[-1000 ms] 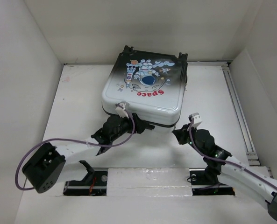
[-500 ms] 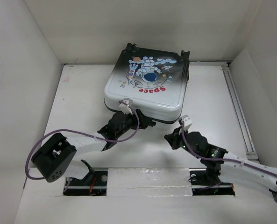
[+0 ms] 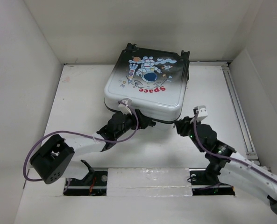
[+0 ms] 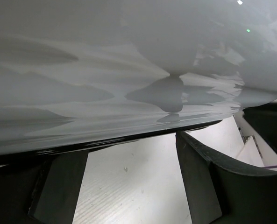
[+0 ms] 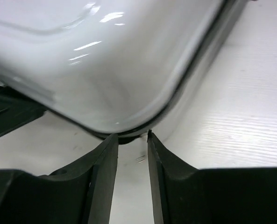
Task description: Pack the luggage
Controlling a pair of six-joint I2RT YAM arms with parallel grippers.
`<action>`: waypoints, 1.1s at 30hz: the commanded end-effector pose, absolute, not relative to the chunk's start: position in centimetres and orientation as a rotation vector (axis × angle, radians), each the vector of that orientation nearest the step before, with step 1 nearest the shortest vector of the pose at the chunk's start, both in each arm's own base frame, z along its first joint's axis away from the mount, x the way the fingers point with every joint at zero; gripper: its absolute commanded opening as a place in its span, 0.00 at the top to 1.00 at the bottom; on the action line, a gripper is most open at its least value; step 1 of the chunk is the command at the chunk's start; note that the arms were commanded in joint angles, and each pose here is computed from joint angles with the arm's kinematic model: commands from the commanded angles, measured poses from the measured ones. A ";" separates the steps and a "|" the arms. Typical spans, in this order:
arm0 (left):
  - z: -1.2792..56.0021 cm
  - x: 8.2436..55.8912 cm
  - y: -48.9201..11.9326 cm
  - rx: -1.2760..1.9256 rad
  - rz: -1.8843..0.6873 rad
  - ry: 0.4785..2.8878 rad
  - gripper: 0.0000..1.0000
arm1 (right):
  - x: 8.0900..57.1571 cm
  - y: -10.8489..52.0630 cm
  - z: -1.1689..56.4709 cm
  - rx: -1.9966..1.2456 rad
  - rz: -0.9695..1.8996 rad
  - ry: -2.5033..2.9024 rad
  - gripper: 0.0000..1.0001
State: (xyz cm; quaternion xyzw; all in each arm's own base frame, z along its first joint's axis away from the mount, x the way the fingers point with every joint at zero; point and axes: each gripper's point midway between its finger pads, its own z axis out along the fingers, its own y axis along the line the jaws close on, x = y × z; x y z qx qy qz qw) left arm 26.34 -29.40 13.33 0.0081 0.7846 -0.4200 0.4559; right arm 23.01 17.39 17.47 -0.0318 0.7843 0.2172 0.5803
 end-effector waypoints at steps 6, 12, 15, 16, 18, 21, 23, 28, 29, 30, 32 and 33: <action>15.4 25.9 -29.4 0.027 -1.093 1.855 0.30 | 25.3 15.8 15.5 -0.185 0.513 1.802 0.58; 15.8 25.7 -29.5 0.034 -1.105 1.848 0.30 | 26.2 17.3 15.6 -0.263 0.569 1.780 0.53; 15.4 25.6 -29.3 0.034 -1.100 1.857 0.30 | 26.6 17.2 16.0 -0.264 0.552 1.747 0.53; 15.4 25.6 -29.3 0.034 -1.100 1.857 0.30 | 26.8 17.4 15.5 -0.266 0.548 1.761 0.52; 15.4 25.6 -29.3 0.034 -1.100 1.857 0.30 | 27.0 17.4 14.9 -0.284 0.548 1.776 0.52; 15.4 25.6 -29.3 0.034 -1.100 1.857 0.30 | 27.3 18.5 14.8 -0.308 0.598 1.777 0.52; 15.4 25.6 -29.3 0.034 -1.100 1.857 0.30 | 27.0 19.0 14.5 -0.310 0.634 1.776 0.53; 15.4 25.6 -29.3 0.034 -1.100 1.857 0.30 | 27.4 18.1 14.7 -0.228 0.619 1.719 0.92; 15.4 25.6 -29.3 0.034 -1.100 1.857 0.30 | 27.5 17.8 14.4 -0.206 0.612 1.724 1.00; 15.4 25.6 -29.3 0.034 -1.100 1.857 0.30 | 27.5 17.8 14.9 -0.203 0.618 1.703 1.00; 15.0 25.6 -29.4 0.034 -1.095 1.866 0.30 | 27.3 18.0 16.0 -0.188 0.641 1.654 1.00; 15.1 25.8 -29.6 0.026 -1.102 1.868 0.30 | 27.1 17.9 15.8 -0.188 0.641 1.656 1.00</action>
